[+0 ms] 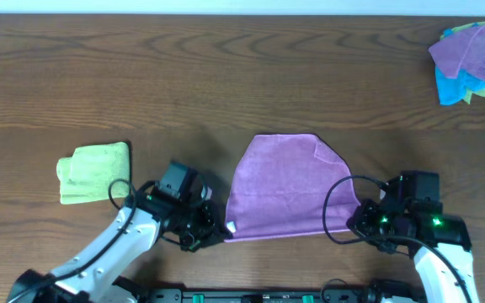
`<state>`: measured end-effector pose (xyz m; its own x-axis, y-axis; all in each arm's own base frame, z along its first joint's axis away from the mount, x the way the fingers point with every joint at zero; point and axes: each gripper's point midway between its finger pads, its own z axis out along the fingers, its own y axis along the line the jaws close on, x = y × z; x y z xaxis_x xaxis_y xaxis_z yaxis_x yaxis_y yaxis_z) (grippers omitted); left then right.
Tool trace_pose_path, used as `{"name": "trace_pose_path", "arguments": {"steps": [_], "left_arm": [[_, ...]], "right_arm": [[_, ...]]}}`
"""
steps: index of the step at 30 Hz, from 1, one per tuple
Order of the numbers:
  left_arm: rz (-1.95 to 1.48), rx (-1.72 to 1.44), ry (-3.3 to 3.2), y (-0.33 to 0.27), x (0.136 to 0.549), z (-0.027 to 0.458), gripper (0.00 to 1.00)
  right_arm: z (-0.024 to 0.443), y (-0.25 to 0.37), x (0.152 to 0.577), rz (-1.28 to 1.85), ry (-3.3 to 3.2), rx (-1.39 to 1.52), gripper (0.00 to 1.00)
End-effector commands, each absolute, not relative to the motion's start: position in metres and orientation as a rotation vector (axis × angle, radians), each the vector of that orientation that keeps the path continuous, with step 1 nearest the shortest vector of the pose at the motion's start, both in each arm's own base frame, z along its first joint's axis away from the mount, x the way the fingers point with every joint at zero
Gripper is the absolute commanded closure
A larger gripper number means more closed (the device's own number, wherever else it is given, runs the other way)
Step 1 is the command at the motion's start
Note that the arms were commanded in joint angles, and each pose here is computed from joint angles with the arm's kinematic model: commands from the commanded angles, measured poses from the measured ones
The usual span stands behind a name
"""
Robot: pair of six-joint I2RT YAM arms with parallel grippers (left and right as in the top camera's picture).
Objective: Fold the cloth
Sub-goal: 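Lift both near corners and fold them forward over the far half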
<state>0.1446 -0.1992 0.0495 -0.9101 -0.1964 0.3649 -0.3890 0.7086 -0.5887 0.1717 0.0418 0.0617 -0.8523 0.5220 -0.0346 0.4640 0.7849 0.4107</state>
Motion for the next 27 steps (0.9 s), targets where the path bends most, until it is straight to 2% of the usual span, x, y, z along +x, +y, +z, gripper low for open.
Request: {"name": "trace_pose_path", "arguments": {"steps": [1, 5, 17, 27], "left_arm": [[0.879, 0.319, -2.903, -0.182, 0.173, 0.048, 0.94], [0.899, 0.311, -2.958, -0.184, 0.187, 0.052, 0.95], [0.903, 0.266, -2.958, -0.215, 0.190, 0.038, 0.94], [0.901, 0.230, -3.118, -0.224, 0.237, 0.058, 0.94]], "right_arm": [[0.063, 0.043, 0.177, 0.595, 2.812, 0.712, 0.99], [0.067, 0.050, 0.184, 0.635, 2.788, 0.674, 0.99], [0.075, 0.066, 0.202, 0.678, 2.722, 0.637, 0.99], [0.089, 0.066, 0.231, 0.708, 2.591, 0.611, 0.99]]}}
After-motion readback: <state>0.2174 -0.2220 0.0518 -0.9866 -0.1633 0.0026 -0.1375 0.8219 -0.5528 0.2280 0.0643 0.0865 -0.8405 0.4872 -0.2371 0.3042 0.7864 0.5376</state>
